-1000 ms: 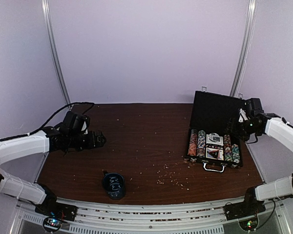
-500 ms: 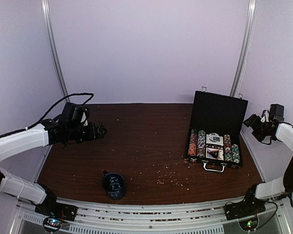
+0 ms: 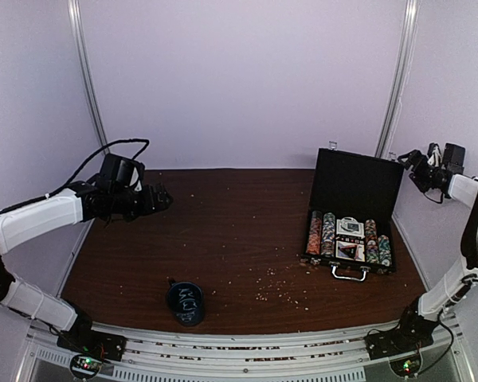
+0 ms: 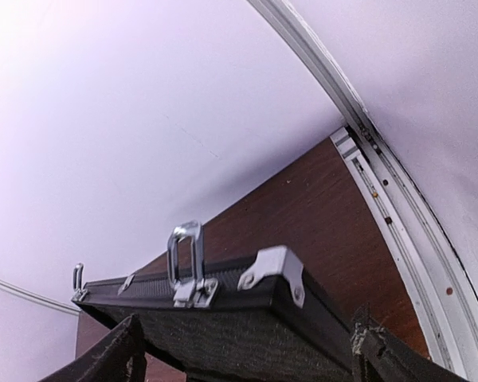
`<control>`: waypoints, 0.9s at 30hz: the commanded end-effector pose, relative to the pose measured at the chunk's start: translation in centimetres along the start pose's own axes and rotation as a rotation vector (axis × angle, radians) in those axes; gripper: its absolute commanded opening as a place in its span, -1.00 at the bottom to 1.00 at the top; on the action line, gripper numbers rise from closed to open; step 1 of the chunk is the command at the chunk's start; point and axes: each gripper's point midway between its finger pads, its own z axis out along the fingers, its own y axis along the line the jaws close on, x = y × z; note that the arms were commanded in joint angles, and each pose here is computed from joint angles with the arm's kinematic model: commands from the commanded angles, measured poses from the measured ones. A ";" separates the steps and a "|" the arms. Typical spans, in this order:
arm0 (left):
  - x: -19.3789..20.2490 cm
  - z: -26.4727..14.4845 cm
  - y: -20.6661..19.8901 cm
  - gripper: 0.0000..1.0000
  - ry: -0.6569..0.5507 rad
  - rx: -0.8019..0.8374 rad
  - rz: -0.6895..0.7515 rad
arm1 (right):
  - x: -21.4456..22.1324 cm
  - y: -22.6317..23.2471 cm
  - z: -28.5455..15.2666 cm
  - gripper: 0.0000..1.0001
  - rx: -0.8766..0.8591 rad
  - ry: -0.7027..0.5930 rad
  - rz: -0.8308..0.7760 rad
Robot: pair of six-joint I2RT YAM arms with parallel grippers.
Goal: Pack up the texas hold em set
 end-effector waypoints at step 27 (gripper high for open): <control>-0.5 4.6 -1.7 0.85 0.091 0.053 0.019 | 4.9 8.3 3.0 0.75 -0.521 0.376 -0.031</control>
